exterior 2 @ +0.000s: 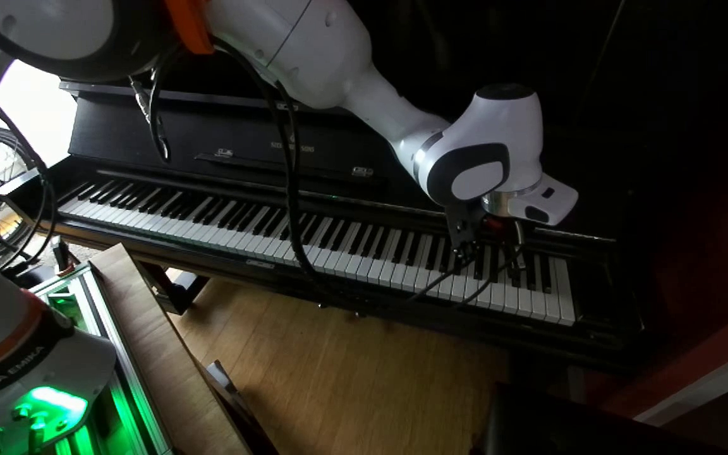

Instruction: Press the rightmost f sharp note on the piano

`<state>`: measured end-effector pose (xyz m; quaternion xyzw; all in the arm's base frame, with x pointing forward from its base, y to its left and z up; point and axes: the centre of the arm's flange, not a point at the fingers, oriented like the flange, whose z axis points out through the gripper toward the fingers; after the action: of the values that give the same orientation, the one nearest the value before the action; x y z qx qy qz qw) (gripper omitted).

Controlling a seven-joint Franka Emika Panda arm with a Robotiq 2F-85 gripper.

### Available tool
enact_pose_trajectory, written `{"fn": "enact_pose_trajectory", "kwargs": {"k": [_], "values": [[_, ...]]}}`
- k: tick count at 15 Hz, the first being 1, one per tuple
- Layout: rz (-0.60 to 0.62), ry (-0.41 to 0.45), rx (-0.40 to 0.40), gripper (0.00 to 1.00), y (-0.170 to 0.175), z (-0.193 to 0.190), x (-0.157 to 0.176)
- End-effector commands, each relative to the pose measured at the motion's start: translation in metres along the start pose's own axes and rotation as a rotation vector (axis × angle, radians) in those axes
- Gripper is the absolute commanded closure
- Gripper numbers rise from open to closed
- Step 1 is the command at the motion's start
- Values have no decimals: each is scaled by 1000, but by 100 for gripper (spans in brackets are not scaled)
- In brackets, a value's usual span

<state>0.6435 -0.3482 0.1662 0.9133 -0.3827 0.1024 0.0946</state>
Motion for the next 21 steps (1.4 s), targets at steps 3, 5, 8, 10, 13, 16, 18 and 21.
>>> {"fn": "enact_pose_trajectory", "kwargs": {"k": [3, 5, 8, 10, 13, 16, 18, 21], "values": [[2, -1, 6, 100, 2, 16, 2], [0, -4, 2, 100, 2, 20, 1], [3, -4, 1, 100, 2, 23, 2], [3, 0, 2, 100, 3, 23, 3], [3, -2, 0, 100, 3, 25, 4], [3, -2, -3, 100, 3, 24, 3], [4, -2, -2, 100, 3, 16, 4], [8, 16, -4, 100, 5, 0, 7]]}}
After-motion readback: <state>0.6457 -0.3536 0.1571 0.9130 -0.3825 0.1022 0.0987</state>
